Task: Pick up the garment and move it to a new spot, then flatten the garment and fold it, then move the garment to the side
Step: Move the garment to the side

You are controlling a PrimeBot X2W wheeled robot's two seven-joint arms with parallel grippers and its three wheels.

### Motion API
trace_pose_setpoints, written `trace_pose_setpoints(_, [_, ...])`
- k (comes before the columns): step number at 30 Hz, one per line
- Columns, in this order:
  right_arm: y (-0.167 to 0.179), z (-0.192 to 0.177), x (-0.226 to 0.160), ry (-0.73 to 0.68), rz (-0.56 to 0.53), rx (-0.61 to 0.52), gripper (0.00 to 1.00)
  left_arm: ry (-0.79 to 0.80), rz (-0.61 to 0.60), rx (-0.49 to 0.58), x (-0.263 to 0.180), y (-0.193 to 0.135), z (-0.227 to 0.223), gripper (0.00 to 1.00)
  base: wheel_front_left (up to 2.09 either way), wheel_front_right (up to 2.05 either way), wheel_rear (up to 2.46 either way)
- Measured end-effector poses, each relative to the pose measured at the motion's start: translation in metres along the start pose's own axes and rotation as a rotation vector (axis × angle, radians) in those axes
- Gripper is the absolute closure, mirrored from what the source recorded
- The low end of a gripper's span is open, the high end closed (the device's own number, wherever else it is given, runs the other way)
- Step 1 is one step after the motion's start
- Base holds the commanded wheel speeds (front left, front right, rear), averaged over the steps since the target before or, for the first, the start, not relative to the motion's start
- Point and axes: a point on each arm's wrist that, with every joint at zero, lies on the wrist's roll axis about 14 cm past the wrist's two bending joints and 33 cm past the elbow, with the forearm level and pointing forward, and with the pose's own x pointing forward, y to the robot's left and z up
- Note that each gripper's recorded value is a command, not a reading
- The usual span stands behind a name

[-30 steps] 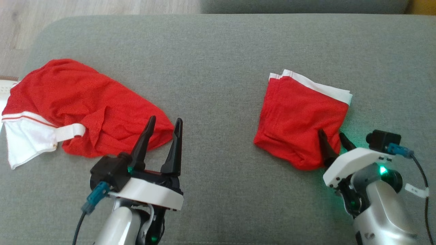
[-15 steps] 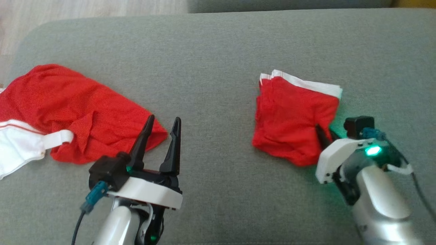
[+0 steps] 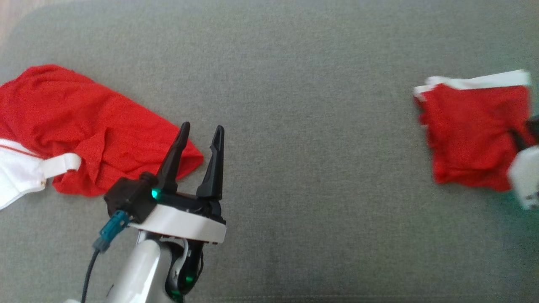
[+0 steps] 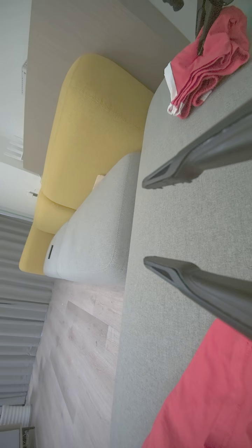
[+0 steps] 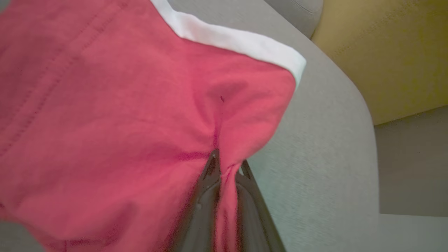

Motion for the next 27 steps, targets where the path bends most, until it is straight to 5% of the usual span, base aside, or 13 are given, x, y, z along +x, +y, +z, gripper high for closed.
trace_pose_setpoints(11, [-0.109,-0.05,0.002,0.172,-0.207,-0.081,1.0,0.021,0.032,-0.004,0.013,0.017,-0.011,0.0,0.0,0.0,0.0])
trace_pose_setpoints(22, [-0.142,-0.055,0.0,0.186,-0.306,-0.031,1.0,0.025,0.03,-0.005,0.017,0.018,-0.013,0.0,0.0,0.0,0.0])
trace_pose_setpoints(24, [-0.145,-0.053,-0.002,0.176,-0.325,-0.008,0.05,0.023,0.027,-0.005,0.018,0.017,-0.013,0.0,0.0,0.0,0.0])
trace_pose_setpoints(27, [-0.145,-0.044,-0.005,0.142,-0.341,0.01,0.0,0.018,0.02,-0.002,0.017,0.014,-0.01,0.0,0.0,0.0,0.0])
